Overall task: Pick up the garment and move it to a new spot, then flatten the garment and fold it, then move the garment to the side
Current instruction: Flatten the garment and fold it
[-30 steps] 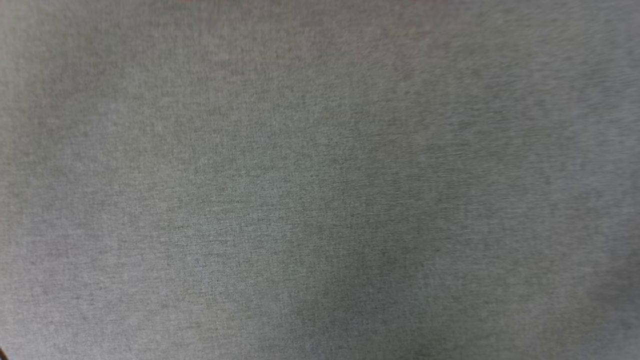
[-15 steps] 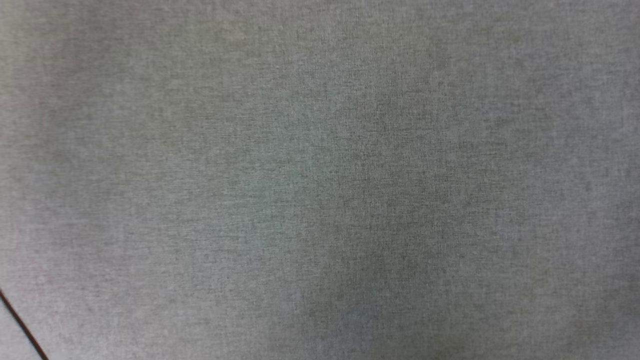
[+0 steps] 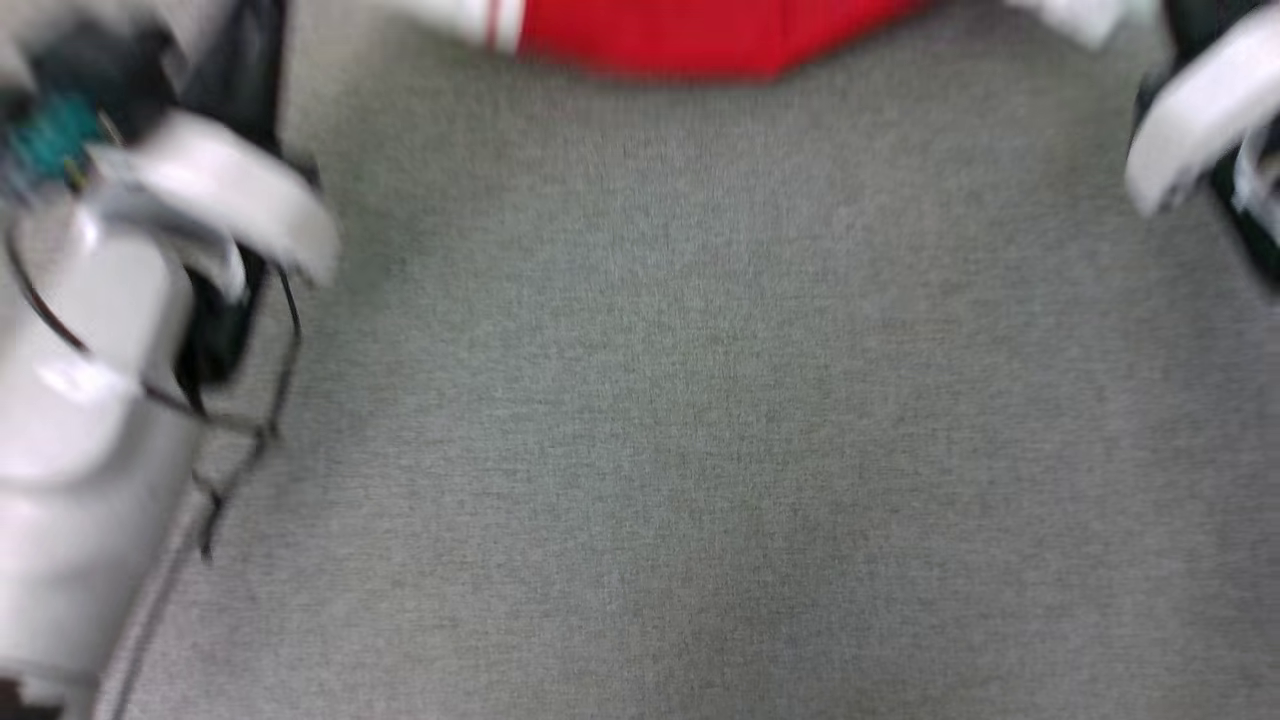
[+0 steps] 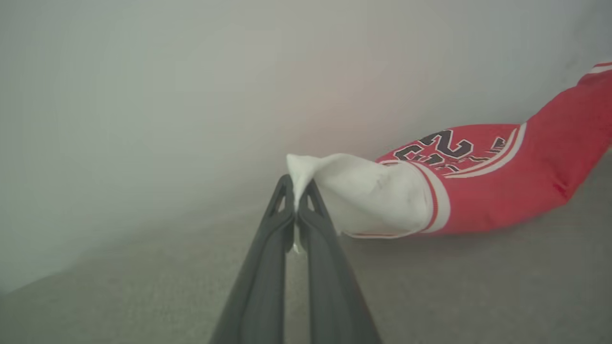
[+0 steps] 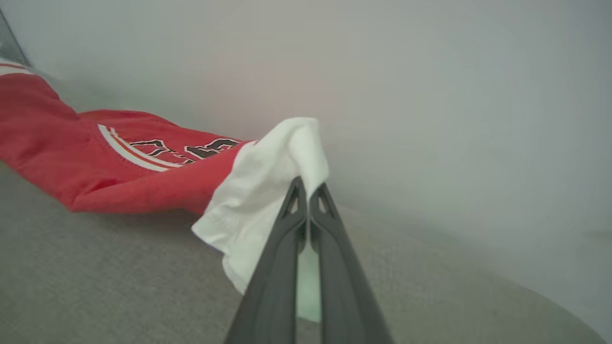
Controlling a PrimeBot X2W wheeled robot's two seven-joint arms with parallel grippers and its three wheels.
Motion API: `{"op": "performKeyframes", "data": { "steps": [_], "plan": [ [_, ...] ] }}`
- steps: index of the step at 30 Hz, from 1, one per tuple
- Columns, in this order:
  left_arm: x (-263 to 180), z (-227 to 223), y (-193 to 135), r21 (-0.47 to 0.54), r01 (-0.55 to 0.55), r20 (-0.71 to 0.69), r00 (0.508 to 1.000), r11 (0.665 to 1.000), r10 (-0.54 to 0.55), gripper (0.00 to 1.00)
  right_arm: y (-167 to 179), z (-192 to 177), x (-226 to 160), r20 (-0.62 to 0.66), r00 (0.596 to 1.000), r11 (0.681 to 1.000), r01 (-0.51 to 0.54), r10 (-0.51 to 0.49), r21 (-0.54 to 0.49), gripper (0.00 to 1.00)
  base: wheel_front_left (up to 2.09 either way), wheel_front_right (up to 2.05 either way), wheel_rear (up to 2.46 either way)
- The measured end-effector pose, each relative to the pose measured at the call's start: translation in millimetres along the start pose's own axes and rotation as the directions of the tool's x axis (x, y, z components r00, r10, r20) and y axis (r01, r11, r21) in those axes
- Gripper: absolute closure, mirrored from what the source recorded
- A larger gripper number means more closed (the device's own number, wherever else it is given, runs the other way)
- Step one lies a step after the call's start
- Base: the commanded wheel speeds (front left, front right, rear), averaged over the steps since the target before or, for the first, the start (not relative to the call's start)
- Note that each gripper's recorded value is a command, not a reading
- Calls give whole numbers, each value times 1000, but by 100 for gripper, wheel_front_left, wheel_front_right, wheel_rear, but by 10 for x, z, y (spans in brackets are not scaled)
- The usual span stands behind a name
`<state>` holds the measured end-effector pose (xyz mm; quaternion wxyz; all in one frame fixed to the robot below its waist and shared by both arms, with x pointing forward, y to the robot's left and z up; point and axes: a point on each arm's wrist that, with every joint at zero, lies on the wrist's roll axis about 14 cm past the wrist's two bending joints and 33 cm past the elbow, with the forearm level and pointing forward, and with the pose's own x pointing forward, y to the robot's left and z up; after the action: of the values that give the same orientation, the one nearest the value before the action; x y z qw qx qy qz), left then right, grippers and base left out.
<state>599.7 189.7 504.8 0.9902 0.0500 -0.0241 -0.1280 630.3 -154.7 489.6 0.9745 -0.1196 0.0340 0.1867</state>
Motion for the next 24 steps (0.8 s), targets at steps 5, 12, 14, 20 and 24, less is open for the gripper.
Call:
{"op": "performKeyframes", "data": {
  "steps": [5, 12, 14, 20, 24],
  "plan": [
    [-561, -218, -134, -35, -3, -96, 995, 999, -1, 100, 270, -229, -524, -86, 994, 995, -65, 71, 69, 100, 0, 0, 0],
    [-1382, -473, -249, -56, 4, -259, 966, 998, -19, 100, 413, -346, -1221, -181, 975, 988, -106, 124, 108, 100, 0, 0, 0],
    [-1603, -539, -281, -64, 2, -308, 951, 998, -21, 100, 460, -375, -1410, -206, 968, 986, -119, 141, 119, 100, 0, 0, 0],
    [-2105, -613, -397, -101, -10, -382, 924, 995, -30, 100, 483, -514, -1925, -286, 944, 985, -146, 167, 95, 100, 0, 0, 0],
    [-2372, -656, -533, -137, 2, -424, 904, 991, -60, 100, 555, -624, -2192, -338, 923, 980, -151, 186, 130, 100, 0, 0, 0]
  ]
}}
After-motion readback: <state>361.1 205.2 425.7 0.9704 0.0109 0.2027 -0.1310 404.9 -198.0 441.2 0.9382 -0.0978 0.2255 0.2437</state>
